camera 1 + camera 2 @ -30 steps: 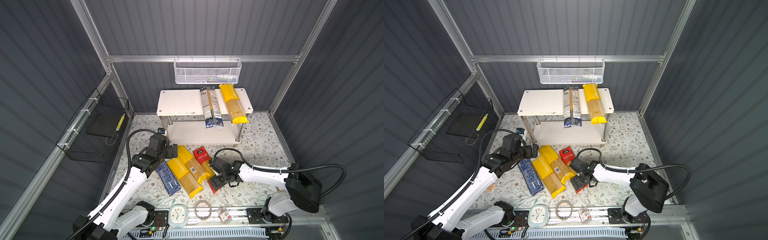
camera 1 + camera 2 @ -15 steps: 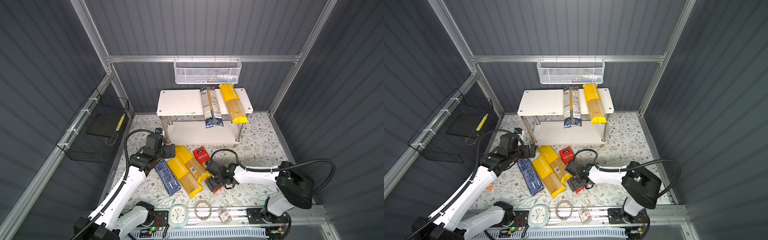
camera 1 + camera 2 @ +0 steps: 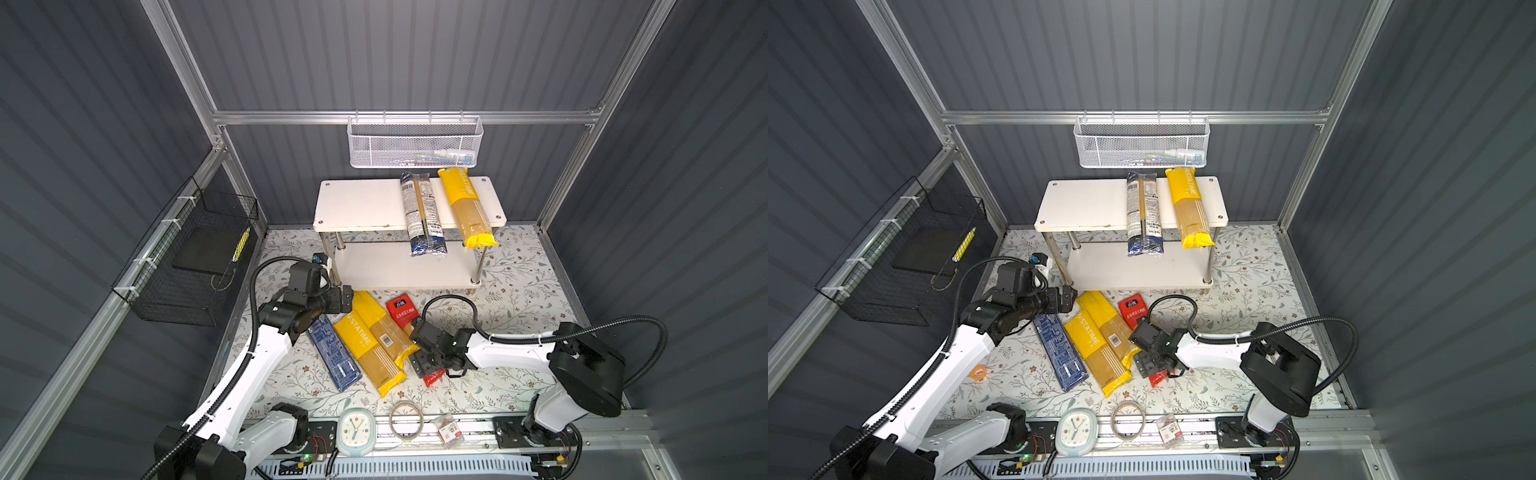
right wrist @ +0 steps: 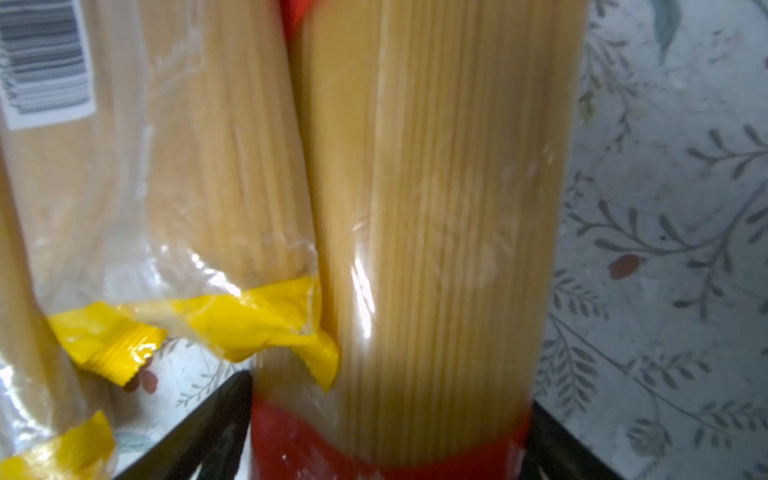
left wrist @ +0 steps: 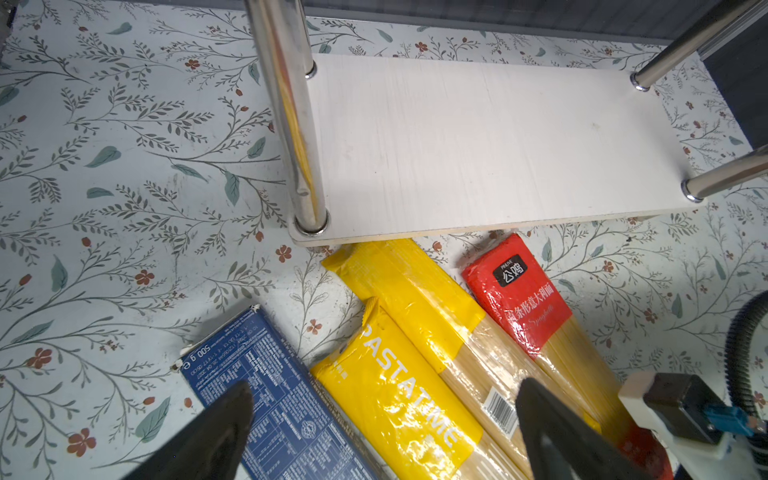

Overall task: Place and organize the pasta boxes and bags onto the shelf
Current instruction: 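Lower the right gripper around the red bag's end and close it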

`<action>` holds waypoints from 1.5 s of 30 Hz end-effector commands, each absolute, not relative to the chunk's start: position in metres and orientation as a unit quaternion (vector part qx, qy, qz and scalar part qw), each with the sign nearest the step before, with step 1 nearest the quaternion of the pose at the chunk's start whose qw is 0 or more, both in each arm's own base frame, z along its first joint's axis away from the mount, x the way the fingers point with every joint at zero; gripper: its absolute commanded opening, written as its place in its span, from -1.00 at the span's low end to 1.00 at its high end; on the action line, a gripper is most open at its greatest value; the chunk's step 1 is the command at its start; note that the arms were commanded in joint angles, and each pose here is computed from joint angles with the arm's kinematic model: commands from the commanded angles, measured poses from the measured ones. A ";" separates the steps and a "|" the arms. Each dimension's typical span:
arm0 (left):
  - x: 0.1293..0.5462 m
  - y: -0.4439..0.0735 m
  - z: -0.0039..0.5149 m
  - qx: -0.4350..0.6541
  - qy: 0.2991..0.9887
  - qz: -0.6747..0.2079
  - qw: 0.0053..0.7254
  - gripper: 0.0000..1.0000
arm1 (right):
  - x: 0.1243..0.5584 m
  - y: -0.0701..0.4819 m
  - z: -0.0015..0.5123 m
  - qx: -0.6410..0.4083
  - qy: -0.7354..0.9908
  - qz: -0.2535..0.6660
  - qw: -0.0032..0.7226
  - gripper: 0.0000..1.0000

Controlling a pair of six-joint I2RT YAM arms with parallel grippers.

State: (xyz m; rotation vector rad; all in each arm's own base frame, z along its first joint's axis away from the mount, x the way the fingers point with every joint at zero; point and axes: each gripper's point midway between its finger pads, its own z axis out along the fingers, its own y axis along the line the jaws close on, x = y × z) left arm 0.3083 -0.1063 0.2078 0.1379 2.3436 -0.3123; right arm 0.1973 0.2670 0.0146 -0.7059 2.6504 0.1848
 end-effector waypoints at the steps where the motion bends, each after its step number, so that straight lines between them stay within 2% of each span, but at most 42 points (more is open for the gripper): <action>1: 0.312 -0.109 0.217 0.064 0.912 -0.140 0.380 1.00 | 0.174 0.257 -0.013 -0.248 0.956 0.071 0.139 0.70; 12: 0.315 -0.099 0.220 0.067 0.913 -0.116 0.385 1.00 | 0.153 0.245 -0.019 -0.233 0.963 0.084 0.103 0.50; 14: 0.315 -0.099 0.220 0.068 0.913 -0.116 0.384 0.99 | 0.150 0.243 -0.021 -0.232 0.965 0.082 0.096 0.55; 16: 0.316 -0.099 0.223 0.068 0.912 -0.117 0.388 1.00 | 0.150 0.240 -0.024 -0.233 0.965 0.072 0.092 0.72; 18: 0.316 -0.097 0.226 0.068 0.910 -0.116 0.391 1.00 | 0.150 0.236 -0.028 -0.236 0.966 0.058 0.087 0.81; 25: 0.319 -0.096 0.224 0.060 0.910 -0.134 0.388 1.00 | 0.155 0.233 -0.031 -0.241 0.967 0.024 0.083 0.82; 28: 0.321 -0.092 0.223 0.053 0.910 -0.139 0.387 1.00 | 0.149 0.225 -0.038 -0.245 0.968 0.009 0.061 0.80; 35: 0.320 -0.087 0.224 0.045 0.909 -0.139 0.390 1.00 | 0.142 0.220 -0.042 -0.239 0.970 0.004 0.043 0.68; 45: 0.318 -0.084 0.231 0.041 0.904 -0.141 0.401 0.99 | 0.142 0.226 -0.027 -0.230 0.971 0.030 0.054 0.36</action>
